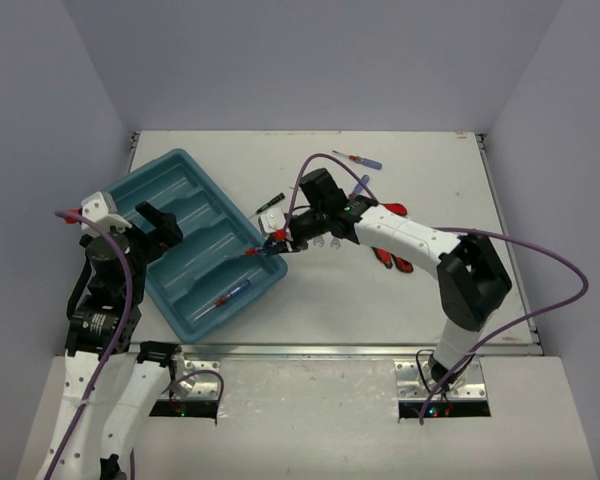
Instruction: Sort the tools into containers
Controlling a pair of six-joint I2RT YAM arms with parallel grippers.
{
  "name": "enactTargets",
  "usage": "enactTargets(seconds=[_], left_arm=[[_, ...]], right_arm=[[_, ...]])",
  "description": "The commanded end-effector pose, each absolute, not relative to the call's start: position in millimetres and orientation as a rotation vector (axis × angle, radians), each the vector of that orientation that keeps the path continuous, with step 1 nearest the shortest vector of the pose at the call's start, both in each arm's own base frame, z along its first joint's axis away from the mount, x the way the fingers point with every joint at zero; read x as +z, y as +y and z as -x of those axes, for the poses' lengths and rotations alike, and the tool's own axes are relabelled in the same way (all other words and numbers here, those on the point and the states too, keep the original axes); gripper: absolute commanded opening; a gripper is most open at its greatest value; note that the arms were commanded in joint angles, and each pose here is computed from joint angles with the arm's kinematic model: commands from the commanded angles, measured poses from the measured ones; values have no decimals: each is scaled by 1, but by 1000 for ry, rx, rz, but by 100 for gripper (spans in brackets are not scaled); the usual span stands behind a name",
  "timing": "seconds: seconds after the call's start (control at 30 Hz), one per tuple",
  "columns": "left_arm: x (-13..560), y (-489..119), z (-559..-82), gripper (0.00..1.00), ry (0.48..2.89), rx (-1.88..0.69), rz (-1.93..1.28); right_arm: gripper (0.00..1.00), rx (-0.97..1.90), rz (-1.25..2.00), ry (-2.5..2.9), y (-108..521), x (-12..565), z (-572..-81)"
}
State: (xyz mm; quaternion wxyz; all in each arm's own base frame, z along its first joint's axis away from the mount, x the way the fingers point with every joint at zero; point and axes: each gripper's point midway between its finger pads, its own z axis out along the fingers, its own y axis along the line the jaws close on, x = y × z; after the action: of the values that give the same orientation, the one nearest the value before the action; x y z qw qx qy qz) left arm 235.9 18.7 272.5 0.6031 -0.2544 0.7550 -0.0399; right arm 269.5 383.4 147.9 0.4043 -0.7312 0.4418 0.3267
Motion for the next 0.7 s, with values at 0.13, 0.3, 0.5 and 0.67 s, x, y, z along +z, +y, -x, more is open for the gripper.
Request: enactTargets(seconds=[0.13, 0.3, 0.5, 0.67], left_arm=[[288, 22, -240, 100, 1689, -96, 581], [288, 21, -239, 100, 1687, -100, 578], [289, 20, -238, 100, 1686, -106, 572], [290, 20, -237, 100, 1680, -110, 570]], right_arm=[[3, 872, 2041, 802, 426, 142, -239], [25, 834, 2101, 852, 438, 117, -239], [99, 709, 2008, 943, 450, 120, -258], [99, 459, 1698, 1195, 446, 151, -316]])
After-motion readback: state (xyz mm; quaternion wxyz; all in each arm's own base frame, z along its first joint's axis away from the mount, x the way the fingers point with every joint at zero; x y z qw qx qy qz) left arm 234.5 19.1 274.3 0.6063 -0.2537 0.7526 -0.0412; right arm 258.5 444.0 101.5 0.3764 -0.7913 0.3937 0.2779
